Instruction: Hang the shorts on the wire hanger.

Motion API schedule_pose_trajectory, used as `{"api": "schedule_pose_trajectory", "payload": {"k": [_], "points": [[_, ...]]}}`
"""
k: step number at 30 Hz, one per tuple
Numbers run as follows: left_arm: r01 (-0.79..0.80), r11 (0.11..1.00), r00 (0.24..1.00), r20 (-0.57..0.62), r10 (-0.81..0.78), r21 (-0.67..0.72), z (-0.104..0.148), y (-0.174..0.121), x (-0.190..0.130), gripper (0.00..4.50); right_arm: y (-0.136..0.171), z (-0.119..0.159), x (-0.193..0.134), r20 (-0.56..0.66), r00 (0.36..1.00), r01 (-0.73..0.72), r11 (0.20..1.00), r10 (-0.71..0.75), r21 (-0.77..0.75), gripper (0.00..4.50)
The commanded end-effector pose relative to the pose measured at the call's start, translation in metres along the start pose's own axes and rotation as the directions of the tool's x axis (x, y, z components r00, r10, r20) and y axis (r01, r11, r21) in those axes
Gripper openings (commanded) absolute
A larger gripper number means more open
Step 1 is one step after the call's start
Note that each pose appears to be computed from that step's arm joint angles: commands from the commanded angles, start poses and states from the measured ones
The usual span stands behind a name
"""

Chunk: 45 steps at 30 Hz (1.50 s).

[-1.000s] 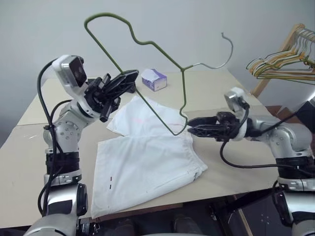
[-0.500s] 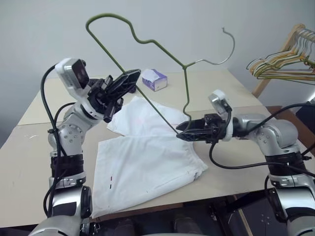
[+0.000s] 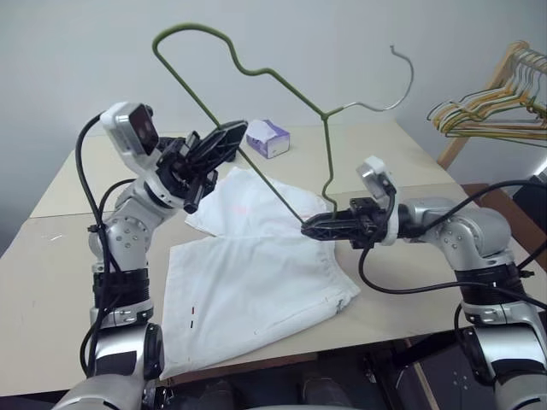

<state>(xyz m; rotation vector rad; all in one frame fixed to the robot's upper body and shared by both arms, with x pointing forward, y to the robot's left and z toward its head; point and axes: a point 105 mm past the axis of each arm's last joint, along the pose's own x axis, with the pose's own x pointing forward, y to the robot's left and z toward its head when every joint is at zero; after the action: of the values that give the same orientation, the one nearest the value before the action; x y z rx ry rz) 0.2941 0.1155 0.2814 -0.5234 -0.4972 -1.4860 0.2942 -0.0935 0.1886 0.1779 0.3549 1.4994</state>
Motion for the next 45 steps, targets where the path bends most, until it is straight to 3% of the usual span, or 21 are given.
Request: {"api": "schedule_pose_trajectory", "payload": {"k": [1, 6, 11, 15, 20, 25, 27, 29, 34, 38, 41, 45], "points": [[-0.003, 1.0, 1.0, -0.007, 0.003, 0.025, 0.0, -0.001, -0.002, 0.0, 0.004, 0.018, -0.005, 0.031, 0.999, 0.012, 0.997, -0.009, -0.08, 0.17], [-0.037, 0.999, 0.999, -0.038, 0.037, 0.001, -0.009, 0.004, -0.008, 0.0, 0.004, 0.018, -0.005, 0.048, 0.999, 0.014, 0.996, -0.01, -0.083, 0.0], [-0.148, 0.989, 0.979, -0.14, 0.15, 0.023, -0.032, 0.017, -0.017, 1.44, 0.004, 0.024, -0.007, 0.094, 0.995, 0.03, 0.996, -0.022, -0.086, 0.0], [-0.23, 0.973, 0.955, -0.189, 0.229, 0.018, -0.036, 0.026, -0.03, 2.74, 0.007, 0.036, -0.016, 0.184, 0.982, 0.054, 0.994, -0.036, -0.097, 0.0], [-0.326, 0.942, 0.879, -0.341, 0.334, 0.082, -0.055, 0.03, -0.061, 4.42, -0.004, 0.037, -0.036, 0.236, 0.954, 0.189, 0.982, -0.184, 0.002, 0.0], [-0.334, 0.918, 0.726, -0.562, 0.396, 0.216, -0.085, 0.02, -0.096, 4.48, -0.008, -0.012, -0.078, 0.059, 0.922, 0.367, 0.914, -0.382, 0.173, 0.0], [-0.3, 0.919, 0.655, -0.646, 0.392, 0.254, -0.097, 0.013, -0.109, 4.48, -0.01, -0.036, -0.095, -0.05, 0.912, 0.396, 0.842, -0.408, 0.367, 0.0], [-0.269, 0.926, 0.61, -0.697, 0.376, 0.264, -0.104, 0.006, -0.116, 4.48, -0.007, -0.054, -0.116, -0.11, 0.875, 0.474, 0.787, -0.471, 0.395, 0.0], [-0.219, 0.943, 0.594, -0.732, 0.332, 0.25, -0.112, -0.005, -0.117, 4.48, 0.021, -0.089, -0.157, -0.234, 0.876, 0.473, 0.657, -0.422, 0.587, 0.0], [-0.203, 0.947, 0.592, -0.738, 0.323, 0.25, -0.114, -0.004, -0.115, 4.48, 0.041, -0.11, -0.173, -0.286, 0.899, 0.436, 0.626, -0.331, 0.647, 0.0], [-0.183, 0.951, 0.586, -0.749, 0.308, 0.248, -0.116, -0.005, -0.114, 4.48, 0.039, -0.124, -0.18, -0.329, 0.89, 0.455, 0.566, -0.316, 0.687, 0.0], [-0.179, 0.951, 0.583, -0.752, 0.308, 0.251, -0.116, -0.004, -0.115, 4.48, 0.029, -0.133, -0.177, -0.351, 0.886, 0.463, 0.547, -0.303, 0.697, 0.0]]}}
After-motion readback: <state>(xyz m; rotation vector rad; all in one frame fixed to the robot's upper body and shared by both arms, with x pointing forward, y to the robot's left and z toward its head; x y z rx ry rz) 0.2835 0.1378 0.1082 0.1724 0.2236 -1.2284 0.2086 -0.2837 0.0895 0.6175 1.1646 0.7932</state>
